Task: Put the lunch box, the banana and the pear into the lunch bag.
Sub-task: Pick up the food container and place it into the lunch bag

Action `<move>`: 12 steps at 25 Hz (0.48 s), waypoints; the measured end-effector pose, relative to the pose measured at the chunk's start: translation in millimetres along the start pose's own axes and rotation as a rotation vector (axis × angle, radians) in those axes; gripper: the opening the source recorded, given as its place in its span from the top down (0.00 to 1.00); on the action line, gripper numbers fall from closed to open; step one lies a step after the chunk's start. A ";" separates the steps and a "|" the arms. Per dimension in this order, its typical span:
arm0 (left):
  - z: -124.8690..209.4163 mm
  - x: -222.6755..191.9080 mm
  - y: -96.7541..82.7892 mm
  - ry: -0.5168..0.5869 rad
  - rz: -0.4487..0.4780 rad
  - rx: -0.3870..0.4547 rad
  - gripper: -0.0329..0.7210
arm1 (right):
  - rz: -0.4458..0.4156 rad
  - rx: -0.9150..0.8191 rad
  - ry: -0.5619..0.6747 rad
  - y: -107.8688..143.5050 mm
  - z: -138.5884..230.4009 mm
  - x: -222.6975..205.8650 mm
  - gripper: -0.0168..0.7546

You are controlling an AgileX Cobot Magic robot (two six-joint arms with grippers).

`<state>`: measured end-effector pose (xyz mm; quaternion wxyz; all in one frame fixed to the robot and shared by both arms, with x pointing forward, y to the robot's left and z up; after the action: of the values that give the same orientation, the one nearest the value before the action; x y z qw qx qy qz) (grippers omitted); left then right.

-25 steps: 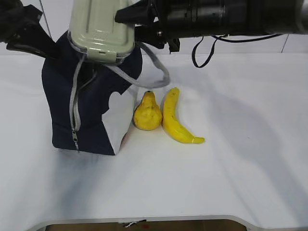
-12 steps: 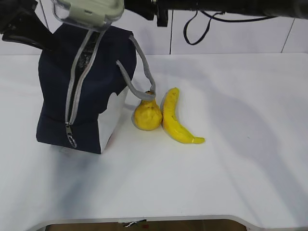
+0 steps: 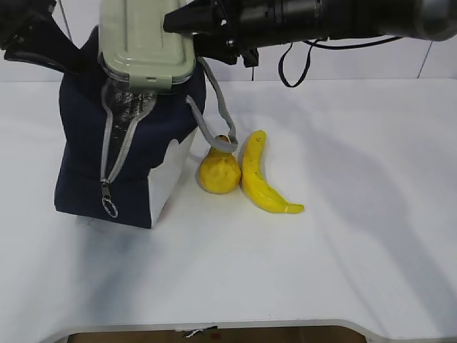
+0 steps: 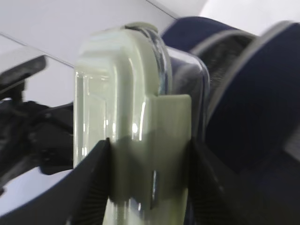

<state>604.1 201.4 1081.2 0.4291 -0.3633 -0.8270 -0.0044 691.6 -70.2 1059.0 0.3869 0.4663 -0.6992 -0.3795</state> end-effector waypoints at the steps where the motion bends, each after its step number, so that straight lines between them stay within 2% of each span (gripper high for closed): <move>1: -0.2 0.0 -0.2 -0.001 0.002 0.001 0.92 | 0.016 -0.006 -0.002 -6.4 0.1 -1.8 0.48; 4: -1.6 0.0 -1.9 -0.013 0.015 0.012 0.92 | 0.064 -0.005 0.005 -21.6 1.8 -5.2 0.48; 10: -5.0 0.1 -5.3 -0.041 0.044 0.017 0.92 | 0.273 0.061 0.042 -58.4 6.7 -5.7 0.48; 12: -7.4 0.4 -7.9 -0.061 0.065 0.008 0.92 | 0.305 0.074 0.047 -63.2 7.1 -4.9 0.48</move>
<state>604.5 193.5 1088.5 0.4049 -0.3882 -0.8275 0.0239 709.2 -81.8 998.8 0.4388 0.3773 -0.7663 -0.2792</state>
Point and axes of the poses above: a point on each arm's last joint axis where the gripper is mounted, x pointing back along that axis away from the gripper, y along the wrist's bending axis when the last joint is at zero, z = x × y, the point moved 3 cm from there along -x, pointing out along that axis toward the gripper, and after that the axes turned 11 degrees about -x, right-handed, at the moved point
